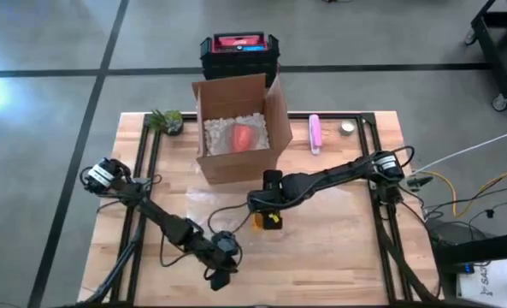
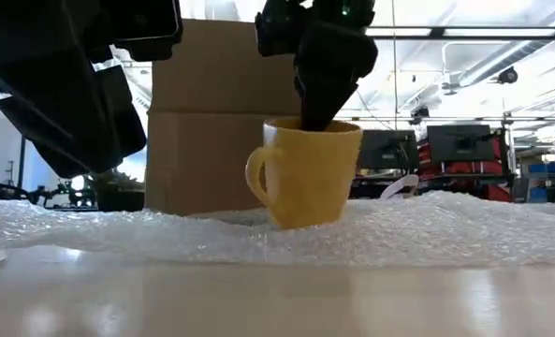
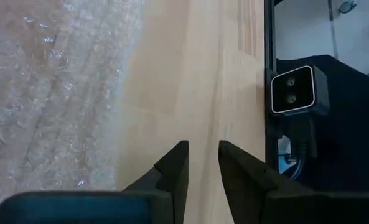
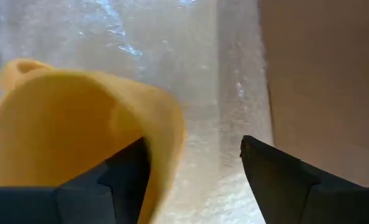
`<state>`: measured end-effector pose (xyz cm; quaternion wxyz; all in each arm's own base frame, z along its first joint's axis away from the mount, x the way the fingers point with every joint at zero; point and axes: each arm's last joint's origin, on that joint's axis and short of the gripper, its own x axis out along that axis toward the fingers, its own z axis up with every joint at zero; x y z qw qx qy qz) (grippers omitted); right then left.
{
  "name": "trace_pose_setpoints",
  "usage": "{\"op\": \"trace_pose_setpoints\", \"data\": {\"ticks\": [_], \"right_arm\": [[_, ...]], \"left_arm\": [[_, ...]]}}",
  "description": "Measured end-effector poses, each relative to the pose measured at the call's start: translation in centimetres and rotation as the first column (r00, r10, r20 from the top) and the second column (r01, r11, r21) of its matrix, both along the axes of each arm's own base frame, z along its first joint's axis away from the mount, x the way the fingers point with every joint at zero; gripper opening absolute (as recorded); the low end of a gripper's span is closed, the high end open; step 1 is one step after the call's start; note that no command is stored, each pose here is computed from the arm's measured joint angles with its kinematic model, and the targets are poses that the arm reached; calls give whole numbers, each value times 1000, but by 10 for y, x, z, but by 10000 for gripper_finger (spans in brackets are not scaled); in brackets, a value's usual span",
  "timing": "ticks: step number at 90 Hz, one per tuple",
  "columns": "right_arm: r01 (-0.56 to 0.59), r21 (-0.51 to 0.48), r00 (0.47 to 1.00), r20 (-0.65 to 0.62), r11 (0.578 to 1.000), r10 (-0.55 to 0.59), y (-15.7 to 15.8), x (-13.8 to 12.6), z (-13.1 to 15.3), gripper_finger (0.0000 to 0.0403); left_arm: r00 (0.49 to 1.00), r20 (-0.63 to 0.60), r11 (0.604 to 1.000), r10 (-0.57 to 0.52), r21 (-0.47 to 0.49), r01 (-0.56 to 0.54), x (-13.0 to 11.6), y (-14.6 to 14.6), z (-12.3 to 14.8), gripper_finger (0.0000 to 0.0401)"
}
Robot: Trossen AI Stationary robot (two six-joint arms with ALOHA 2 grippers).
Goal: Wrap mug
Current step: Wrap the yellow mug in the transparent bubble wrap
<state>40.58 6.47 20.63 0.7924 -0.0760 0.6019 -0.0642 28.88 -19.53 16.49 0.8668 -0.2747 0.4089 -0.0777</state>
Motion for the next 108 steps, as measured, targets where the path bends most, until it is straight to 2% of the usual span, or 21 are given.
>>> {"op": "trace_pose_setpoints", "data": {"ticks": [20, 31, 48, 59, 70, 84, 97, 108], "right_arm": [[-26, 0, 999, 32, 1000, 26, 1, 1, 24, 223], [-17, -7, 999, -35, 1000, 17, 1, -11, 43, 213], [-1, -12, 992, -125, 1000, -1, 15, -57, 71, 203], [33, 10, 996, -79, 999, -33, 22, -94, 74, 201], [103, 46, 995, 13, 994, -104, 24, -130, 62, 201], [177, 102, 981, 61, 979, -184, 23, -178, 29, 199], [340, 119, 939, 15, 933, -344, 16, -217, -6, 199], [453, 132, 891, -45, 882, -451, 11, -239, -26, 199]], "left_arm": [[1000, 10, 1000, 17, 13, -18, 0, 1, 0, 74], [1000, 10, 1000, 17, 14, -18, 0, 1, 0, 74], [1000, 16, 1000, 6, 30, -6, 0, 1, 0, 74], [999, 30, 999, 12, 47, -13, -1, -1, 1, 74], [999, 37, 998, 12, 60, -15, -2, -2, 1, 74], [999, 42, 998, 20, 65, -23, -2, -1, 1, 74], [999, 43, 997, 22, 66, -25, -1, -1, 1, 74], [998, 48, 997, 28, 68, -31, -1, -1, 2, 74]]}}
